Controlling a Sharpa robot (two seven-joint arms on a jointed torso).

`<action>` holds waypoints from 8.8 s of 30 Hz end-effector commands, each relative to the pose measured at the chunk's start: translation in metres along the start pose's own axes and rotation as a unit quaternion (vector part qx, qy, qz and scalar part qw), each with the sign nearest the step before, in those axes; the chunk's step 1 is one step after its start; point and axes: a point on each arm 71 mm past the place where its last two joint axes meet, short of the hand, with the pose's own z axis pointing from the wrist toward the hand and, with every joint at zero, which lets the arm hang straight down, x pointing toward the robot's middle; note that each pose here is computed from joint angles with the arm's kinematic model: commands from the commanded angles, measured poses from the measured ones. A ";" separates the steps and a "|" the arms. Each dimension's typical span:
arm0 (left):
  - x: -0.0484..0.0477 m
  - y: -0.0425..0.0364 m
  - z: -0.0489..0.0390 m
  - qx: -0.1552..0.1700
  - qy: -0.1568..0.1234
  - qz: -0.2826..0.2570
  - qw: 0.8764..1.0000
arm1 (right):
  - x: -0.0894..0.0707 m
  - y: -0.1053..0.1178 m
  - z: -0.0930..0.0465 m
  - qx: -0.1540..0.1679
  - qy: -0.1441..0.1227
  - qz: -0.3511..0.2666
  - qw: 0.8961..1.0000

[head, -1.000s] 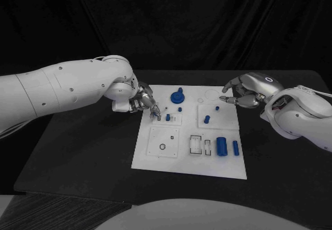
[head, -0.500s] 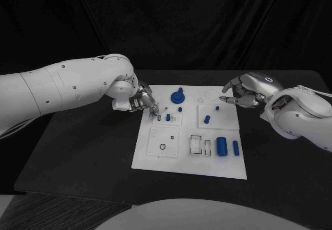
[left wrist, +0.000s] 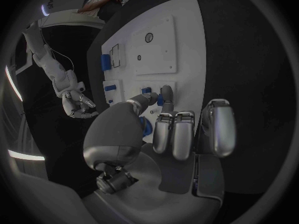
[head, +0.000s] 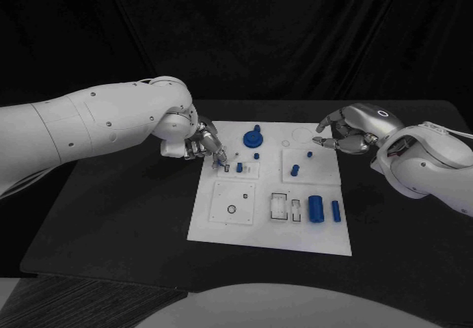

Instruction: Assemble the parts on the task board

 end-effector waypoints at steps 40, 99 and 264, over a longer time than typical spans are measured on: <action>0.0092 -0.0087 0.0126 -0.009 0.036 0.019 0.999 | 0.002 0.000 0.000 0.008 0.005 -0.001 1.000; 0.0078 -0.0065 0.0139 -0.003 0.015 -0.001 1.000 | 0.007 -0.004 -0.002 0.017 0.017 -0.001 1.000; -0.0090 0.0124 -0.0130 0.113 -0.125 -0.020 0.985 | 0.008 -0.004 -0.010 0.016 0.011 0.004 1.000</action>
